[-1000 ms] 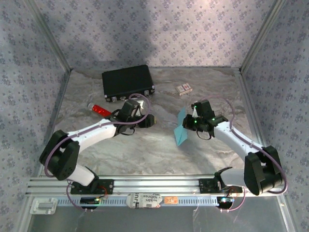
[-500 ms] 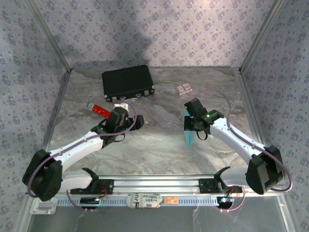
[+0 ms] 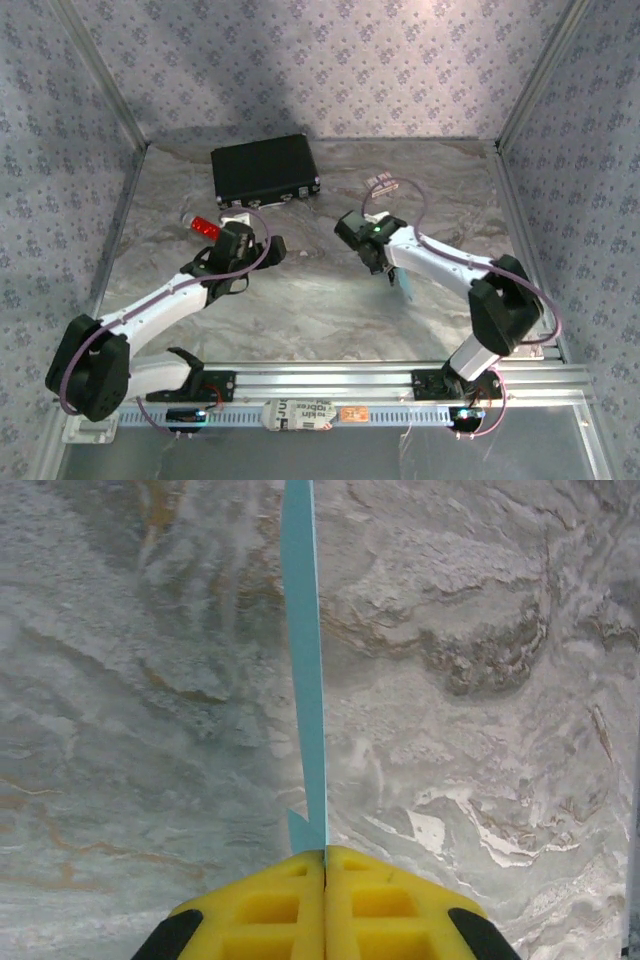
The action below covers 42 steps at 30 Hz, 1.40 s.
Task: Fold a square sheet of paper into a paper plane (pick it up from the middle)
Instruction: Turn over the paper at the center of the table, then third fold the triangle at the center of the table.
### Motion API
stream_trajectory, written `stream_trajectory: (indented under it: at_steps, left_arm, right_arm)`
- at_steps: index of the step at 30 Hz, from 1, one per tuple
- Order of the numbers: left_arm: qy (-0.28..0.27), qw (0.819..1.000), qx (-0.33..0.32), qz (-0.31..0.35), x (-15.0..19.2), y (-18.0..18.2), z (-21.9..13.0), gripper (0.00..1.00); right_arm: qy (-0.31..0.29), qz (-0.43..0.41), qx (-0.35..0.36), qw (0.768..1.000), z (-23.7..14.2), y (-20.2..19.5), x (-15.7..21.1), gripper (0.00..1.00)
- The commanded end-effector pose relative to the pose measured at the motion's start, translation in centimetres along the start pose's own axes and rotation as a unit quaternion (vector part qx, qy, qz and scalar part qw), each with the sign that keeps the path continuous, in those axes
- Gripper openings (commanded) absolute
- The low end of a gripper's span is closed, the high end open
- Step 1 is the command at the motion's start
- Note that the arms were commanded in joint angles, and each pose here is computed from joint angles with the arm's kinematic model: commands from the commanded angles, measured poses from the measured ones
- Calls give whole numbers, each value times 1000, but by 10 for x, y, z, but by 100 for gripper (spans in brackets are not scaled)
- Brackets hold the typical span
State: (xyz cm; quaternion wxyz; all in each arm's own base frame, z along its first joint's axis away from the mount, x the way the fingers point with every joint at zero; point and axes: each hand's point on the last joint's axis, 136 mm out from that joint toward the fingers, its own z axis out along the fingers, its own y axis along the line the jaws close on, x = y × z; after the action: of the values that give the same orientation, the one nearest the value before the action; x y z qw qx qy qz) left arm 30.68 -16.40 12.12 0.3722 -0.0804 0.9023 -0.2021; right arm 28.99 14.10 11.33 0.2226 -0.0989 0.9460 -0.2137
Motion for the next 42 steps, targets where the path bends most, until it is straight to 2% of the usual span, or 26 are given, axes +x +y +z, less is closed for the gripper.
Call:
stream_trajectory:
  at_steps: [1,5,8,13,16,18,22,26,30,37,42]
  left_arm:
    - [7,999,-24,-24,1,16,-6,92]
    - [6,999,-36,-34,2,24,-9,91]
    - [-3,999,-36,-39,0,25,-12,91]
    - [1,999,-27,-32,-3,20,-16,91]
    - [9,999,-17,-30,-1,16,-16,89]
    - [15,999,-4,-29,0,10,-15,89]
    - [36,998,32,-27,3,-6,-9,88]
    - [74,994,74,-19,11,-29,4,85]
    - [122,985,118,-2,25,-61,19,77]
    - [196,966,169,24,62,-116,42,64]
    - [223,958,179,23,79,-133,53,52]
  right_arm:
    - [-11,-22,28,999,-3,14,-8,8]
    - [-8,-53,9,999,-1,54,-11,10]
    - [-5,-56,-33,998,-2,86,-15,12]
    - [-4,-11,-164,986,-9,135,-25,18]
    - [-10,33,-239,970,-17,144,-35,28]
    - [-17,69,-281,957,-22,140,-43,35]
    - [-28,135,-355,925,-24,115,-40,39]
    - [-26,231,-425,875,-11,81,-30,35]
    - [-9,315,-462,829,14,49,-10,30]
    - [17,347,-492,798,31,39,13,23]
    - [33,335,-517,787,33,53,13,18]
